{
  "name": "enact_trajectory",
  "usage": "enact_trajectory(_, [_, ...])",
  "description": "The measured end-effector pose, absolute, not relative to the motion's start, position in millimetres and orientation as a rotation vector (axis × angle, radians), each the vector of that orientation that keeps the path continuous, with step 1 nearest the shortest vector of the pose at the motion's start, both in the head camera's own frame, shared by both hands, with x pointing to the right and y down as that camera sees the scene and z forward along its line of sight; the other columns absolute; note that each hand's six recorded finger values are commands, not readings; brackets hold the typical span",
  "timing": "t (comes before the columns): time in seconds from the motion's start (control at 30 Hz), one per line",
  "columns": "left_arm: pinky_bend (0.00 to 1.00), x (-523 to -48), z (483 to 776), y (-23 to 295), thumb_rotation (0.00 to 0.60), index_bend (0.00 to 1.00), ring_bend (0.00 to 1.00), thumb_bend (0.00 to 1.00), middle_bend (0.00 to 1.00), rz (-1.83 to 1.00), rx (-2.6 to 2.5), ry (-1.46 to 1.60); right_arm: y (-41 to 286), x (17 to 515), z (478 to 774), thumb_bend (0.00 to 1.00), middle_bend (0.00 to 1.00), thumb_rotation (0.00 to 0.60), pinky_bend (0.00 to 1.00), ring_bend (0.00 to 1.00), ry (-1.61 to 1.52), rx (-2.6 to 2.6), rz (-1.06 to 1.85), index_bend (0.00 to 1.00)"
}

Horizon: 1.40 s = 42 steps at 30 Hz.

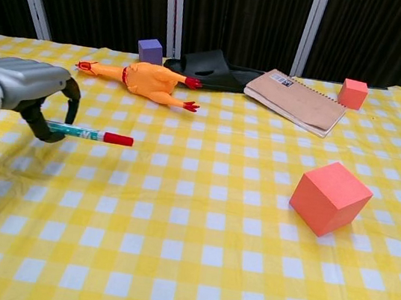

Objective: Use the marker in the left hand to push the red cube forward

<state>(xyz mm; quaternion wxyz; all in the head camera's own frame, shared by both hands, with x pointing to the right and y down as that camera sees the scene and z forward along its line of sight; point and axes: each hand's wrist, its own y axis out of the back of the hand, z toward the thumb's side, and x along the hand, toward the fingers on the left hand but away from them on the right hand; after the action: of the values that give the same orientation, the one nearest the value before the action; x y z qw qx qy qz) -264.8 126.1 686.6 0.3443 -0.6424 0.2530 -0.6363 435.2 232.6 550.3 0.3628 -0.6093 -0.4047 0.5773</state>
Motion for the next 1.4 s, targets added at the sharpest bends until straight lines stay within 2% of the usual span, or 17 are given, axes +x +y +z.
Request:
enact_trajectory(0.27, [0.03, -299.8, 688.1, 134.1, 0.600, 0.55, 0.00, 0.47, 0.13, -1.689, -1.665, 0.673, 231.8, 433.1, 552.3, 0.35, 0.00, 0.600, 0.00, 0.00, -1.038, -1.572, 1.487, 0.00])
enact_trajectory(0.33, [0.03, -308.3, 689.4, 135.9, 0.600, 0.49, 0.00, 0.44, 0.09, -1.702, -1.655, 0.667, 232.1, 433.1, 552.9, 0.35, 0.00, 0.600, 0.00, 0.00, -1.038, -1.574, 1.490, 0.00])
enact_trajectory(0.43, [0.01, -318.4, 693.4, 138.0, 0.600, 0.36, 0.00, 0.33, 0.05, -1.729, -1.646, 0.658, 231.8, 433.7, 553.0, 0.35, 0.00, 0.600, 0.00, 0.00, -1.040, -1.573, 1.494, 0.00])
enact_trajectory(0.6, [0.01, -322.0, 696.6, 138.4, 0.600, 0.23, 0.00, 0.26, 0.04, -1.742, -1.664, 0.676, 231.6, 432.7, 552.4, 0.35, 0.00, 0.600, 0.00, 0.00, -1.042, -1.577, 1.488, 0.00])
enact_trajectory(0.87, [0.01, -326.8, 691.3, 141.2, 0.600, 0.19, 0.00, 0.25, 0.03, -1.710, -1.677, 0.702, 232.0, 433.9, 552.2, 0.35, 0.00, 0.600, 0.00, 0.00, -1.040, -1.583, 1.483, 0.00])
enact_trajectory(1.03, [0.01, -337.2, 674.6, 146.3, 0.600, 0.13, 0.00, 0.24, 0.01, -1.668, -1.691, 0.759, 232.6, 433.9, 553.1, 0.35, 0.00, 0.600, 0.00, 0.00, -1.022, -1.584, 1.490, 0.00])
enact_trajectory(1.23, [0.00, -370.5, 637.2, 159.7, 0.600, 0.01, 0.00, 0.12, 0.00, -1.560, -1.634, 0.828, 230.7, 432.4, 551.1, 0.36, 0.00, 0.600, 0.00, 0.00, -0.967, -1.522, 1.470, 0.00])
enact_trajectory(1.4, [0.00, -409.3, 601.7, 183.6, 0.600, 0.00, 0.00, 0.08, 0.00, -1.480, -1.575, 0.892, 231.5, 431.7, 552.0, 0.35, 0.00, 0.600, 0.00, 0.00, -0.926, -1.465, 1.473, 0.00])
